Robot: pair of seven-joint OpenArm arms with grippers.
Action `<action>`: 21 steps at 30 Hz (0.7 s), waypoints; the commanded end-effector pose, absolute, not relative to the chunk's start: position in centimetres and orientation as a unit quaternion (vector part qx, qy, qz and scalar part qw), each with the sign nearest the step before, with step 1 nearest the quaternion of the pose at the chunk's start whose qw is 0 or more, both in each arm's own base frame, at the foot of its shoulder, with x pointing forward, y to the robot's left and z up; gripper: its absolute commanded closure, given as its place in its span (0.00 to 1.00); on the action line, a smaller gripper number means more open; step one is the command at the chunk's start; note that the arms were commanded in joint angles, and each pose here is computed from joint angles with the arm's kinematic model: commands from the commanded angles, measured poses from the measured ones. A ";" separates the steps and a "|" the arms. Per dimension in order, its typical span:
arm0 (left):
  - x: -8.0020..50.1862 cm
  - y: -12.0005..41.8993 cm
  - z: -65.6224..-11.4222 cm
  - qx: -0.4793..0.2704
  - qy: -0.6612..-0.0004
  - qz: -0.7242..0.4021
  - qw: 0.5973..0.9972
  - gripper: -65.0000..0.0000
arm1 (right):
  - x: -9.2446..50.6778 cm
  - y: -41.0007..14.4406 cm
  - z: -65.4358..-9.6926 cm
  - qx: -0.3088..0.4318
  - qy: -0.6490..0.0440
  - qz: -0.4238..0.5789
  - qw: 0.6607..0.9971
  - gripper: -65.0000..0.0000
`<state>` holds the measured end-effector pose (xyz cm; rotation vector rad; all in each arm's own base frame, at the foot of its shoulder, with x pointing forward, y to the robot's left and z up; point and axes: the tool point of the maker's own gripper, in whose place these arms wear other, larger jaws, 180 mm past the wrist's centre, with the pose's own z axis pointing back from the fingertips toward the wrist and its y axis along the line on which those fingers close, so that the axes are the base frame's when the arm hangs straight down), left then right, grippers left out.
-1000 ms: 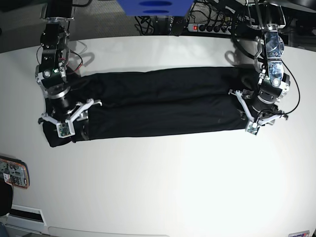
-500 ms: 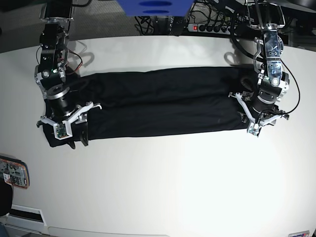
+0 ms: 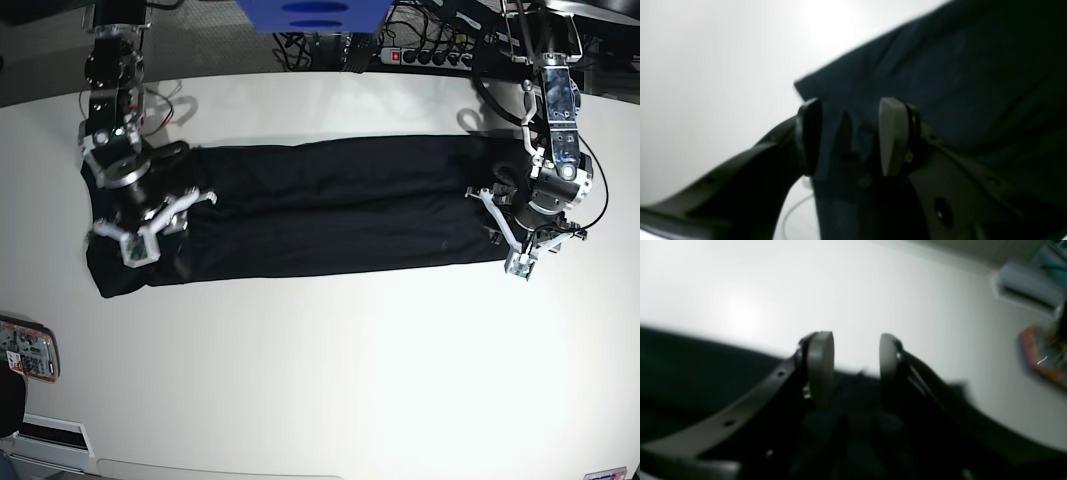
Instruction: Fold the T-shirt properly
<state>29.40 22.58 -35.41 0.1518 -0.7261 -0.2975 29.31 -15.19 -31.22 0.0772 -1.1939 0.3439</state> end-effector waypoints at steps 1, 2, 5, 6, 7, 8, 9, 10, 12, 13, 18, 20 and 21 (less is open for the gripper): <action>30.0 23.6 -34.1 0.075 -0.375 -0.128 0.915 0.58 | 29.1 -14.1 -30.2 0.049 -0.573 0.171 0.800 0.67; 30.2 24.1 -33.6 0.064 -0.385 -0.110 0.914 0.58 | 28.6 -12.9 -30.7 0.063 -0.567 0.179 0.801 0.67; 30.1 24.1 -32.9 0.013 -0.395 -0.072 0.916 0.58 | 27.9 -10.2 -31.3 0.094 -0.558 0.199 0.800 0.67; 30.3 24.0 -32.5 -0.006 -0.398 -0.063 0.915 0.58 | 27.7 -9.5 -31.4 0.102 -0.556 0.203 0.799 0.66; 30.2 24.4 -32.0 -0.019 -0.395 -0.058 0.917 0.58 | 27.5 -8.9 -31.2 0.109 -0.557 0.208 0.797 0.66; 29.9 24.9 -31.7 -0.031 -0.390 -0.053 0.919 0.58 | 27.4 -8.5 -31.1 0.113 -0.558 0.211 0.795 0.66; 29.6 25.1 -31.7 -0.051 -0.382 -0.044 0.922 0.58 | 27.4 -8.2 -31.1 0.117 -0.557 0.213 0.794 0.66; 29.4 25.2 -31.5 -0.073 -0.380 -0.035 0.921 0.58 | 27.3 -8.1 -31.1 0.117 -0.557 0.213 0.794 0.66; 29.3 26.1 -30.2 -0.100 -0.391 -0.022 0.915 0.58 | 27.3 -8.0 -31.1 0.119 -0.557 0.214 0.793 0.66; 28.8 26.7 -30.2 -0.108 -0.385 -0.017 0.916 0.58 | 27.2 -8.0 -31.2 0.120 -0.555 0.214 0.794 0.66; 26.2 28.7 -31.6 -0.127 -0.347 0.001 0.929 0.58 | 26.7 -8.0 -31.6 0.121 -0.549 0.214 0.799 0.66; 25.3 28.8 -32.3 -0.124 -0.334 -0.031 0.934 0.58 | 26.6 -7.9 -31.7 0.122 -0.548 0.214 0.799 0.66; 24.6 28.6 -32.7 -0.123 -0.327 -0.056 0.935 0.58 | 26.6 -7.9 -31.7 0.122 -0.548 0.214 0.799 0.66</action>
